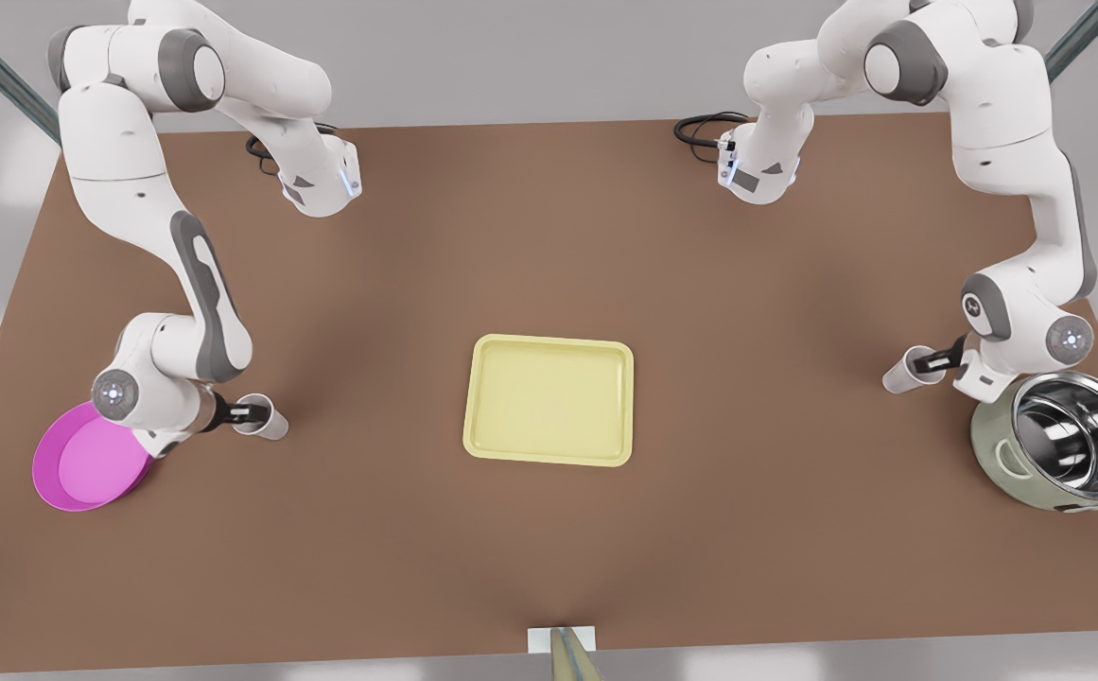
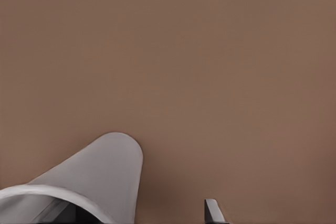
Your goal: Use both arms to respectively pick up the white IKEA cups from the middle-left and middle-right positions, then place the white IKEA cups onto the middle-middle tray, ensuring that the cups remain upright and do not tip over
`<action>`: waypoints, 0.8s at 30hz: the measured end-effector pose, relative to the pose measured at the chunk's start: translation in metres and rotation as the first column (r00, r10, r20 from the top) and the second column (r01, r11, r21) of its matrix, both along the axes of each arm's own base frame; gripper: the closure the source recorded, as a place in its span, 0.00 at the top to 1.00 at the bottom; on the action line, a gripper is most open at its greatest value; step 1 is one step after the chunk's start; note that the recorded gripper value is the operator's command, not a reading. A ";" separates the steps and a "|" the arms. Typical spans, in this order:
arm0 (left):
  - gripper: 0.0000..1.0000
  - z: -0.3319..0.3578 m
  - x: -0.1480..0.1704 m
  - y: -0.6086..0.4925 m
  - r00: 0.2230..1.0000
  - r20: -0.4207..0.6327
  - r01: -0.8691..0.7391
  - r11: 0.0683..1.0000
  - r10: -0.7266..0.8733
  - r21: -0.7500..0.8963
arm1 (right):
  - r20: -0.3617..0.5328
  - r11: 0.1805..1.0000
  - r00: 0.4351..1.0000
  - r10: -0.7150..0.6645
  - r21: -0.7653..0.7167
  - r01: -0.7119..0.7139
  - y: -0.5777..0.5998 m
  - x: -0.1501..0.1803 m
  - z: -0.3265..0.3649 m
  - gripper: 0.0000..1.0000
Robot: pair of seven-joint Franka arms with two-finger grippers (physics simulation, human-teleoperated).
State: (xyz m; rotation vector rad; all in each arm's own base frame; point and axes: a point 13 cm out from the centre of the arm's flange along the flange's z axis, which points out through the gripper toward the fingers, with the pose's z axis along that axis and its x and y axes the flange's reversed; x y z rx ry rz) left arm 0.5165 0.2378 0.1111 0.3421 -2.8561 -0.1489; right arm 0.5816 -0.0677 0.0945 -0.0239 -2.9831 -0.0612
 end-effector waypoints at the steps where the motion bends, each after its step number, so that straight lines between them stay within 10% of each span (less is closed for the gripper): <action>1: 0.21 0.000 0.002 -0.001 1.000 0.004 0.005 1.000 -0.005 0.003 | 0.006 1.000 1.000 0.001 -0.001 -0.001 0.000 0.001 0.000 0.47; 6: 0.21 0.007 0.029 -0.037 0.998 0.051 0.036 0.999 -0.035 -0.012 | 0.029 1.000 0.999 0.014 0.006 -0.014 0.004 0.007 0.001 0.21; 14: 0.21 0.097 0.180 -0.326 0.925 0.303 0.286 0.946 -0.230 -0.154 | 0.111 0.994 0.988 0.110 -0.012 -0.110 0.054 0.036 0.042 0.21; 24: 0.21 0.050 0.101 -0.609 0.962 0.179 0.249 0.929 -0.205 -0.273 | 0.219 0.930 0.915 0.339 0.070 -0.362 0.288 0.024 0.103 0.21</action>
